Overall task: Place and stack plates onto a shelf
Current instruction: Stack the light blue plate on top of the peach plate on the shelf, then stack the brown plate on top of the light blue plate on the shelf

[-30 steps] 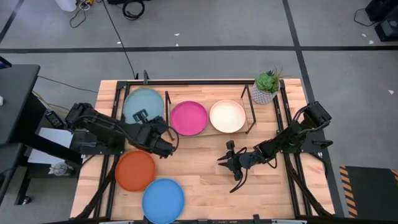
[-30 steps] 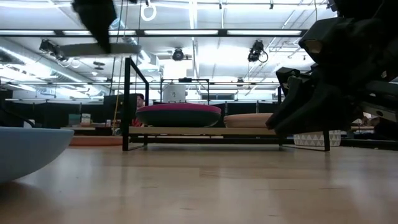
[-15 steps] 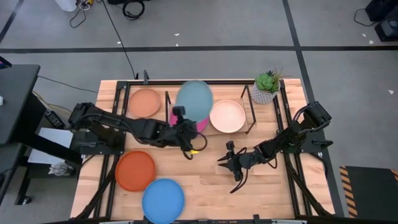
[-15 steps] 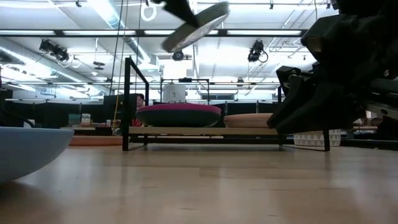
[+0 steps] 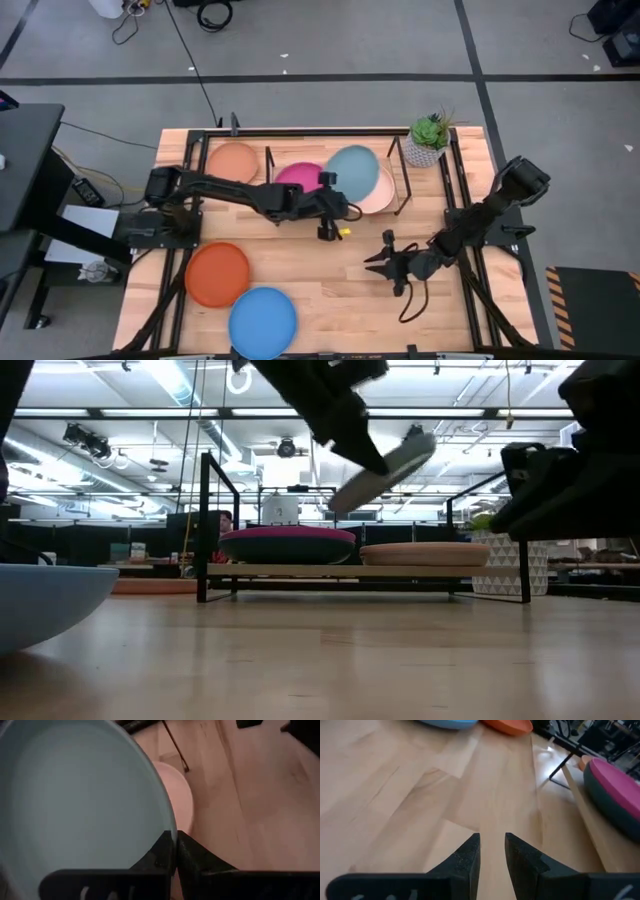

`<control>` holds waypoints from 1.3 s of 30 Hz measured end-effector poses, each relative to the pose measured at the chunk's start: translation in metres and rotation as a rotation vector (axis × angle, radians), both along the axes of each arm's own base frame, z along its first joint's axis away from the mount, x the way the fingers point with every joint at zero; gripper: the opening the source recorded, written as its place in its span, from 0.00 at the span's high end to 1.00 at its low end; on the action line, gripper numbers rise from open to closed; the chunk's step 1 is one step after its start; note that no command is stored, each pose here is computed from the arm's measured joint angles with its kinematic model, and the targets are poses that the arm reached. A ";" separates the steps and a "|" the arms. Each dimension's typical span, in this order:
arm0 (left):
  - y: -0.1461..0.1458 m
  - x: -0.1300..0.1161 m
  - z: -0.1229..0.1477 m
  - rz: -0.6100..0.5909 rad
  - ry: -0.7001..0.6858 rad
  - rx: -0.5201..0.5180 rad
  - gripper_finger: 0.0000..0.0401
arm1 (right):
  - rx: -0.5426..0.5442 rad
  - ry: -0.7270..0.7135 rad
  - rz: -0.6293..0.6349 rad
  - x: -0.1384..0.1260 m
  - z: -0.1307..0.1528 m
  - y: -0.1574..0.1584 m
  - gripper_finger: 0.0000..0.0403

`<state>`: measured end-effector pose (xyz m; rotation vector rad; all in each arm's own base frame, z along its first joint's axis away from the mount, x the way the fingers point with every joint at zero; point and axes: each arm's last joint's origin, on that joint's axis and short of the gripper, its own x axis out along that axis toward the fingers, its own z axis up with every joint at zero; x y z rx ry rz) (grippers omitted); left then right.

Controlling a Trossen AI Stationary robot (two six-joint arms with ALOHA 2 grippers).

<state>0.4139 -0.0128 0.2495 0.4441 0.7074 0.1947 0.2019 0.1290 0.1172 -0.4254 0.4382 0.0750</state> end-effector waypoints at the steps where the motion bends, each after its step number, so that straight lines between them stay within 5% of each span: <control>1: 0.003 0.005 -0.003 -0.011 -0.003 -0.003 0.96 | 0.016 -0.002 -0.009 -0.003 0.000 -0.001 0.76; 5: 0.013 0.020 -0.016 -0.037 0.024 -0.039 0.96 | 0.075 -0.013 -0.058 -0.011 -0.001 -0.005 0.76; 13: 0.015 0.051 -0.033 -0.125 0.054 0.048 0.96 | 0.146 -0.003 -0.074 -0.019 -0.005 -0.001 0.76; 23: 0.020 0.049 -0.051 -0.133 0.159 0.008 0.95 | 0.147 -0.029 -0.076 -0.023 -0.005 0.008 0.76; 39: 0.017 0.047 -0.033 -0.066 0.083 -0.005 0.65 | 0.113 -0.046 -0.099 -0.027 -0.006 0.008 0.76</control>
